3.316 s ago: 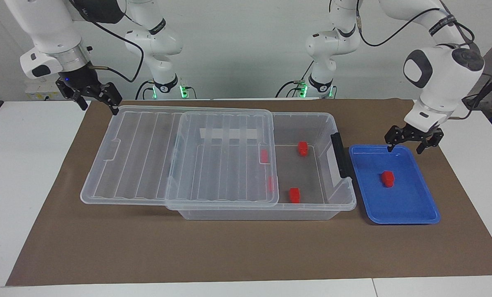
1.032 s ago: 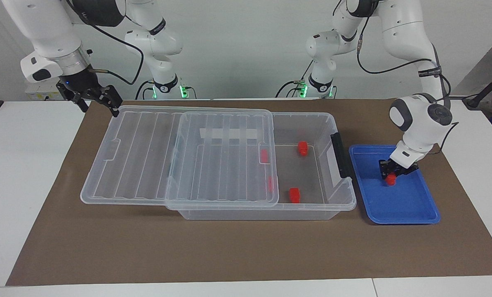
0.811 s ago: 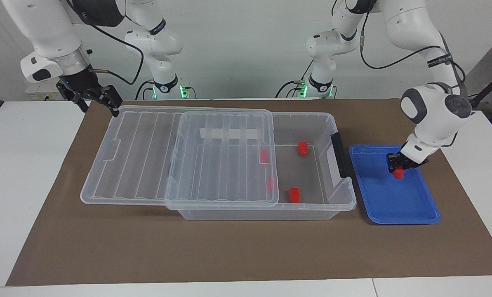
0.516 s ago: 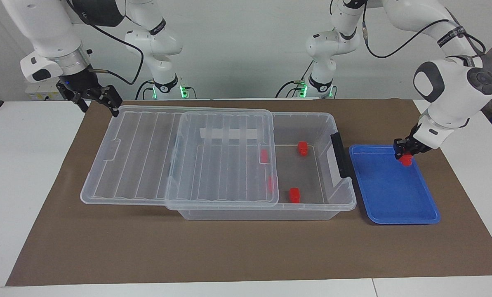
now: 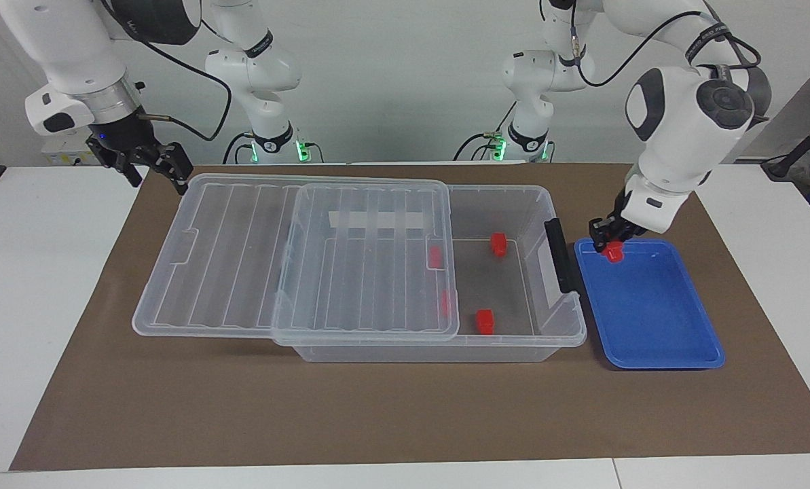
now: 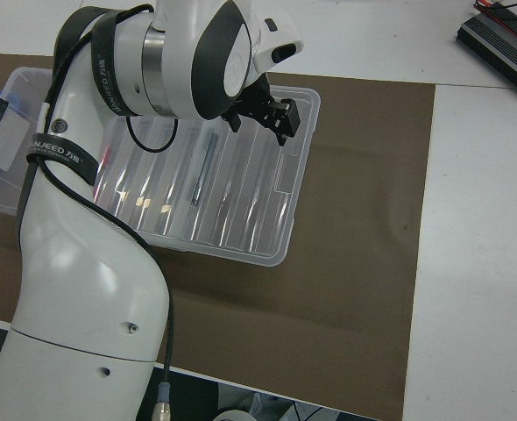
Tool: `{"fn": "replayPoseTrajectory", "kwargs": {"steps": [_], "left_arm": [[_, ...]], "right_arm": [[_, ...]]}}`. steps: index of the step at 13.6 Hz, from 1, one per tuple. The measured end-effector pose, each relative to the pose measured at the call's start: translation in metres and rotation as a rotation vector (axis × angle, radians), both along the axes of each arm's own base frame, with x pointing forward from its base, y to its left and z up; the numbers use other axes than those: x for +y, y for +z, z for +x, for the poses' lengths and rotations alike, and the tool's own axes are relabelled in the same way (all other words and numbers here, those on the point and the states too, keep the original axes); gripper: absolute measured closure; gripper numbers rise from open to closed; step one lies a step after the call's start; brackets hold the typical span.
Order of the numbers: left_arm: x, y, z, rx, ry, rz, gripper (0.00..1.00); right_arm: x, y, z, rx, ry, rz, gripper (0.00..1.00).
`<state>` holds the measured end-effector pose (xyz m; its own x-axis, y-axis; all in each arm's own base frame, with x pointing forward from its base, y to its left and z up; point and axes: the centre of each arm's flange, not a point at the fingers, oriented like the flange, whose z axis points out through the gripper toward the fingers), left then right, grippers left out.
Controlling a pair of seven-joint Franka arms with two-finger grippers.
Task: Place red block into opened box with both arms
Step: 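Lift the red block and carry it over the open box, then lower the red block into the box and open the left gripper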
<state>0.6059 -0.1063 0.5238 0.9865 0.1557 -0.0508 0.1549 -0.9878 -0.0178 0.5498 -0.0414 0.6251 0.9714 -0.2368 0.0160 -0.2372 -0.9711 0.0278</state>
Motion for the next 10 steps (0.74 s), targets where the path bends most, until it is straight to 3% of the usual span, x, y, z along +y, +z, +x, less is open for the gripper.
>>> {"fn": "replayPoseTrajectory", "kwargs": {"steps": [3, 6, 10], "left_arm": [[-0.049, 0.0, -0.009, -0.015, 0.003, -0.005, 0.66], [-0.097, -0.025, -0.016, -0.081, -0.016, -0.026, 0.66], [-0.137, -0.101, -0.041, -0.104, -0.003, -0.008, 0.66]], "right_arm": [[-0.02, -0.016, 0.002, -0.025, -0.033, -0.002, 0.61], [-0.042, -0.049, -0.003, -0.027, -0.052, -0.003, 0.95], [-0.066, -0.088, -0.005, -0.057, -0.051, -0.009, 0.99]]}}
